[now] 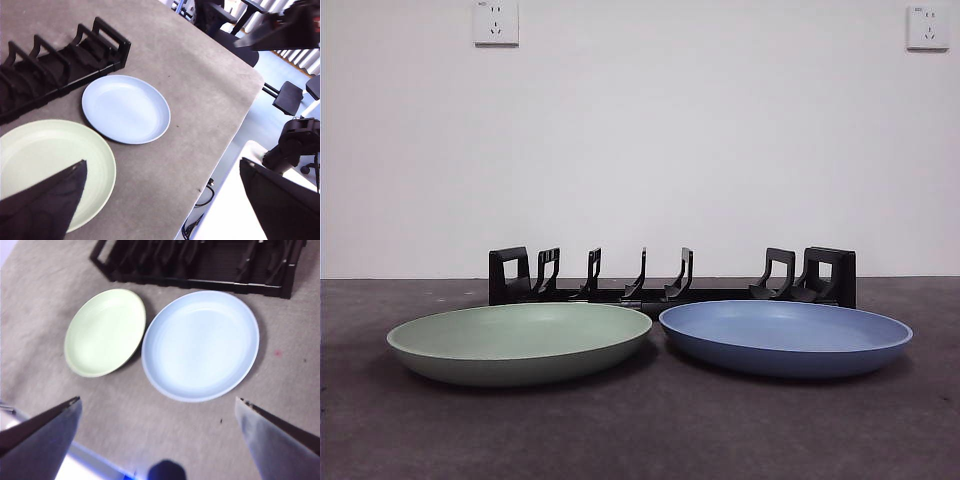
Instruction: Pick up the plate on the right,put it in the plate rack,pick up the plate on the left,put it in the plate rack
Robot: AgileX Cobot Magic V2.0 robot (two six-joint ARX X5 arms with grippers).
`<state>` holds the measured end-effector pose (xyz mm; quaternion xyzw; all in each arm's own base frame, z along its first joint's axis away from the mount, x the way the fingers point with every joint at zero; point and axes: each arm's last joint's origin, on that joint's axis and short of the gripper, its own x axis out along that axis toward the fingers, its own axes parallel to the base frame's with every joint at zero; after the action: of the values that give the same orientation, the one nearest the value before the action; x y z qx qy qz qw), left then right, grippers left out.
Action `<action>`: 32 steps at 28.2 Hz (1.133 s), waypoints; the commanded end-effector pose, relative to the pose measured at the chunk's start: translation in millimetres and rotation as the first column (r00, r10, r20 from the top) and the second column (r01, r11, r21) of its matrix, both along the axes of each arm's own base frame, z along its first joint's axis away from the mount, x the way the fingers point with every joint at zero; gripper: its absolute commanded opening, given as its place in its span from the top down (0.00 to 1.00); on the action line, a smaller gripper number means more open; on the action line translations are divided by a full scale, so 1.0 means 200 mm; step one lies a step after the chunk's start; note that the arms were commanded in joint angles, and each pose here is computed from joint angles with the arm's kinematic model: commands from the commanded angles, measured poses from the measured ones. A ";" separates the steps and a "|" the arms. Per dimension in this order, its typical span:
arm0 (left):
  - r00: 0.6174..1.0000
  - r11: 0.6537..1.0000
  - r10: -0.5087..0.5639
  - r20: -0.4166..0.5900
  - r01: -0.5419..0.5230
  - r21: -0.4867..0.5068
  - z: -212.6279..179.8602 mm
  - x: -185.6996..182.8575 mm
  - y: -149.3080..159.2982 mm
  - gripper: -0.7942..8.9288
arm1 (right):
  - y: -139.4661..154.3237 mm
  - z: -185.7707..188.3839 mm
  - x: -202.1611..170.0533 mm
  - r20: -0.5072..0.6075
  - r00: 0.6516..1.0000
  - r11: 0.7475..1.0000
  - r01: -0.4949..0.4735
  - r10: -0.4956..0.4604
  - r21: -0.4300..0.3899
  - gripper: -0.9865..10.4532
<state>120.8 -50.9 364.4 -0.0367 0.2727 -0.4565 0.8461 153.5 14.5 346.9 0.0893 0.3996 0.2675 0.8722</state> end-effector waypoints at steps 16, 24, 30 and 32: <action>0.997 0.997 -0.082 -0.014 0.082 0.005 0.00 0.04 -0.05 0.30 | 0.05 -0.61 0.74 -0.338 0.939 0.996 0.040 -0.063 -0.075 0.42; 0.996 0.997 -0.081 -0.023 0.081 0.007 -0.01 0.05 -0.06 0.30 | 0.12 -0.75 0.83 -0.349 0.936 0.993 0.008 -0.049 -0.118 0.48; 0.996 0.997 -0.081 -0.024 0.081 0.007 -0.01 0.05 -0.06 0.30 | 0.13 -0.81 0.85 -0.366 0.928 0.989 0.020 -0.073 -0.148 0.48; 0.996 0.997 -0.081 -0.024 0.081 0.008 -0.01 0.05 -0.06 0.30 | 0.13 -0.83 0.86 -0.379 0.923 0.989 0.018 -0.074 -0.149 0.48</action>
<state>131.6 -61.7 362.1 -0.0329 0.2906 -0.4842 0.8246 323.7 40.6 184.8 0.0827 0.5727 0.1981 0.7911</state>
